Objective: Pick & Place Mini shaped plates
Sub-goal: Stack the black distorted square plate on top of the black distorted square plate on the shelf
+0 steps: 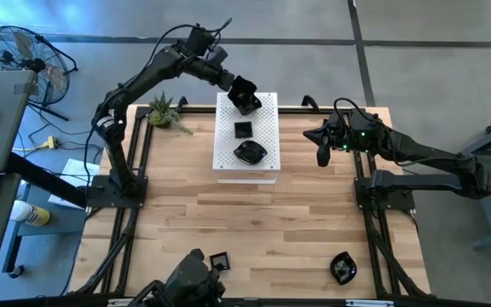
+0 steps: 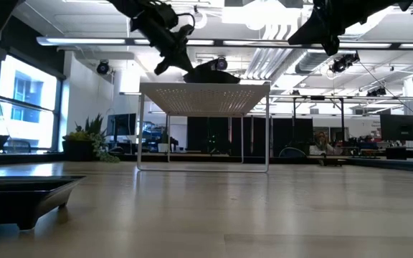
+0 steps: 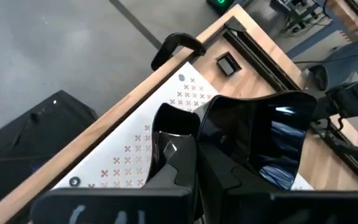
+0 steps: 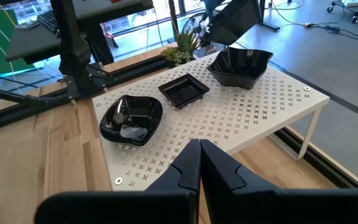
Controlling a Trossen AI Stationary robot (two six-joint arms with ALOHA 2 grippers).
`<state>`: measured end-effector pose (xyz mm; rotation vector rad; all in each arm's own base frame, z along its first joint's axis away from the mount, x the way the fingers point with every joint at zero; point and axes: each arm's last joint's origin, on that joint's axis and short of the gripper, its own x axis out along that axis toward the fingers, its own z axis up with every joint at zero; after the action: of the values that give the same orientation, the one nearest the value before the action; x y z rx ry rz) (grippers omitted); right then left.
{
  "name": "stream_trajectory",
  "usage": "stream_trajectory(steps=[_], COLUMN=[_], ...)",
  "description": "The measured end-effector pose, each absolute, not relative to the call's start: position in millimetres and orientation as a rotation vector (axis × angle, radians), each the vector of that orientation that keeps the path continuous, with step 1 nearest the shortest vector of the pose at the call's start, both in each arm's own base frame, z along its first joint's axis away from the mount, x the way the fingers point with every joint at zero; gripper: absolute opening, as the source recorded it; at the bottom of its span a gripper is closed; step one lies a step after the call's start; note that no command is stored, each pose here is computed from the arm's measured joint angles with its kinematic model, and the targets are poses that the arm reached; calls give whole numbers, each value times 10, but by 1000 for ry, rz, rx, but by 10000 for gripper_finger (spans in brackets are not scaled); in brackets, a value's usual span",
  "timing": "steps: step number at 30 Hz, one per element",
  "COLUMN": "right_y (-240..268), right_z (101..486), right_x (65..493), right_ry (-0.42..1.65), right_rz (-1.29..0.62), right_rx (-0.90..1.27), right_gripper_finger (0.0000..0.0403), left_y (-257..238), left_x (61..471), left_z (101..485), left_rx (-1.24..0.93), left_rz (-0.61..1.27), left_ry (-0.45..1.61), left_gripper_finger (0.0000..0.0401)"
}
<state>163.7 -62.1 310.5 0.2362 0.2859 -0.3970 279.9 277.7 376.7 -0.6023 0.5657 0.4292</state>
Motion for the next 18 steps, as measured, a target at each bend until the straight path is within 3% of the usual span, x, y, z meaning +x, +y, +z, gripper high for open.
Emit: stream_trajectory(steps=[7, 18], right_y=[-621, -622], right_z=[3105, 3106], right_x=[1637, 1637], right_ry=[286, 285], right_rz=[-398, -402], right_rx=[236, 235], right_gripper_finger=[6, 4], left_y=[2799, 2765], left_x=[2789, 2837], left_z=[3762, 3773], left_rx=[-512, -290], left_rz=[501, 426], left_ry=[591, 628], left_gripper_finger=[0, 0])
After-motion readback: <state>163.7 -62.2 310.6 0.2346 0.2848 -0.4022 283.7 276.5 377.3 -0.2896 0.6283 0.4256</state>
